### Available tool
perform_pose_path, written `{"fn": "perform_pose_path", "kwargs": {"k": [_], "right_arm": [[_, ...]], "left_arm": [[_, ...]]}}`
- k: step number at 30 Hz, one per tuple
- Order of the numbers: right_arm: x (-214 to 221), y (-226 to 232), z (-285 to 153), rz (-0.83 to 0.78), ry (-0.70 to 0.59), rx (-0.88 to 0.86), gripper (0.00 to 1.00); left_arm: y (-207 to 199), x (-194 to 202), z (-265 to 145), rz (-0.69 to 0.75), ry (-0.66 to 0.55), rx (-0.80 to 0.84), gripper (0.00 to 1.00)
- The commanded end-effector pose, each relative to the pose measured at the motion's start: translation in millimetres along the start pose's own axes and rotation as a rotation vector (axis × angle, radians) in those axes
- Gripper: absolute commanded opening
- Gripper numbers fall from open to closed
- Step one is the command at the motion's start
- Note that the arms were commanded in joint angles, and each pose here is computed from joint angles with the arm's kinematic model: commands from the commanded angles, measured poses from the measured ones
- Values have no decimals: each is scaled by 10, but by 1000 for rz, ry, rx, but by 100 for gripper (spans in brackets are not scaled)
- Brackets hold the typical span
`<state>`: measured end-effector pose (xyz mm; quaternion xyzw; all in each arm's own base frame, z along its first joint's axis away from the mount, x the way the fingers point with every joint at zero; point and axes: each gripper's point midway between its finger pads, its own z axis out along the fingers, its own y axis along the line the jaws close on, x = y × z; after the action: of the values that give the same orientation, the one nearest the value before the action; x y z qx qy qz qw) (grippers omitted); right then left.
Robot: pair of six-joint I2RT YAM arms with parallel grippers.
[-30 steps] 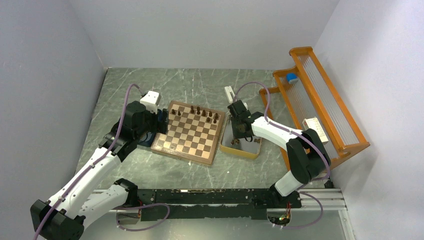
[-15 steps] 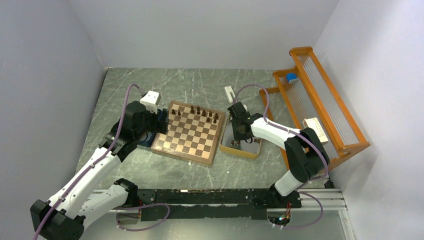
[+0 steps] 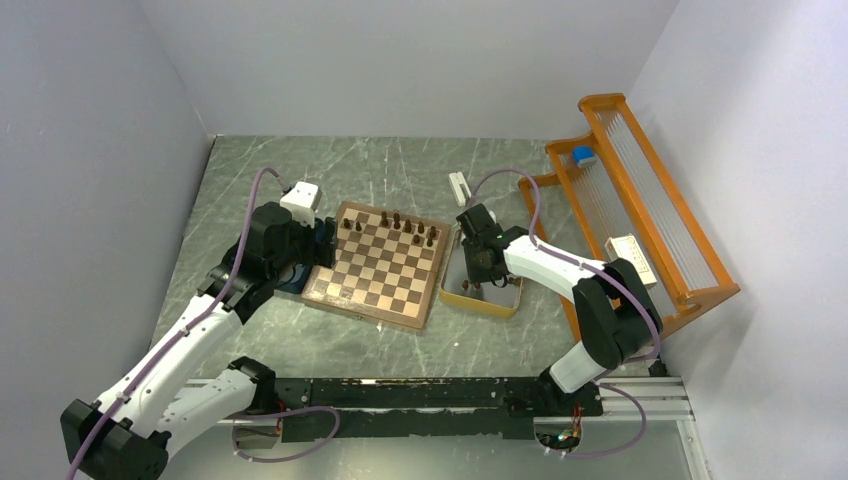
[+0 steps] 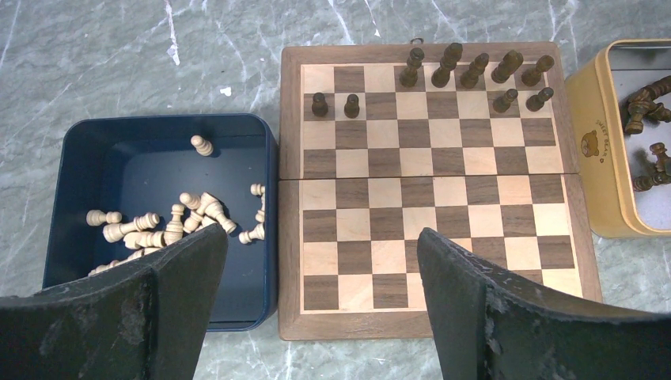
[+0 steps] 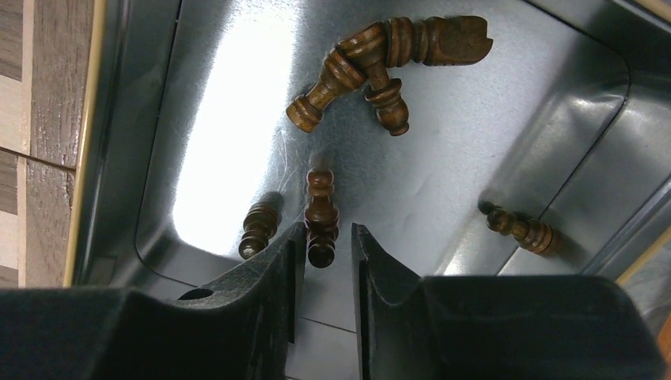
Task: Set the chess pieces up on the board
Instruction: Pick up the chess piece from the storage box.
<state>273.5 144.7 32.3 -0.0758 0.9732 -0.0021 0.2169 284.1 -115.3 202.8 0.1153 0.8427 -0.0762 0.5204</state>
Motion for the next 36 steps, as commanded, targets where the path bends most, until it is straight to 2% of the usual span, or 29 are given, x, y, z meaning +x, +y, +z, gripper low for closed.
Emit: {"fn": "perform_pose_path", "kwargs": {"k": [1, 11, 25, 36], "right_arm": [[-20, 26, -14, 14, 0, -16, 31], [-115, -18, -103, 15, -21, 11, 15], [-352, -12, -303, 11, -85, 12, 11], [-794, 363, -636, -25, -177, -54, 11]], "left_arm": [[-23, -89, -18, 2, -41, 13, 94], [-28, -95, -19, 3, -43, 15, 93], [-39, -91, -14, 5, -41, 22, 93], [-29, -100, -20, 5, -44, 17, 93]]}}
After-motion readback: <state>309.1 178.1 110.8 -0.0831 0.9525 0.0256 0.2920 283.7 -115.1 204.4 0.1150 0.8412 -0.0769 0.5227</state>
